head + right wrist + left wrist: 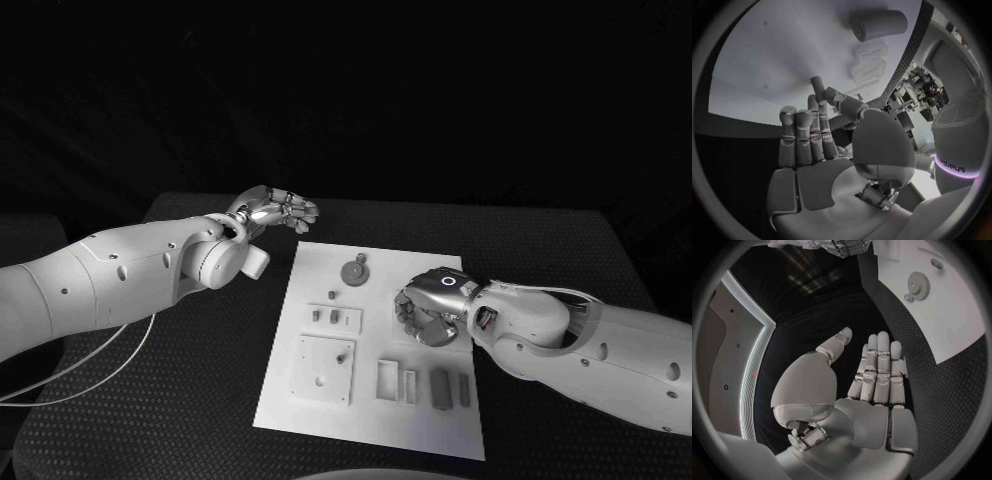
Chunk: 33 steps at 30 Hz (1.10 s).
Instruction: Assemble the parts on the task board
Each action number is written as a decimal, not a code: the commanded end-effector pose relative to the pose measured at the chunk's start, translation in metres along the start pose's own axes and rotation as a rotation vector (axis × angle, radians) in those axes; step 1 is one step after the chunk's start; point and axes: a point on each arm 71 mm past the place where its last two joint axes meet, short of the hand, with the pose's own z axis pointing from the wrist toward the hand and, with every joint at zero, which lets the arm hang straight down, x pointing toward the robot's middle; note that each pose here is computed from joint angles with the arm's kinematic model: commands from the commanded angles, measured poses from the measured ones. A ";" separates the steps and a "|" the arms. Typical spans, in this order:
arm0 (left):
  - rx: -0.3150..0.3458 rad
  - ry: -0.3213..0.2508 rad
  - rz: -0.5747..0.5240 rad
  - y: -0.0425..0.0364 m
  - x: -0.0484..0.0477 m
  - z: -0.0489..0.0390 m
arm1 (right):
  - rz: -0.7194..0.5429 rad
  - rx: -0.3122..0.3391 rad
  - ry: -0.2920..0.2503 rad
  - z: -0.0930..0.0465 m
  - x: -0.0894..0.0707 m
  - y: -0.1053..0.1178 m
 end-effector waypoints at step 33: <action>0.011 0.006 -0.007 -0.0016 0.0011 0.0012 | 0.049 -0.102 -0.116 0.004 -0.046 0.032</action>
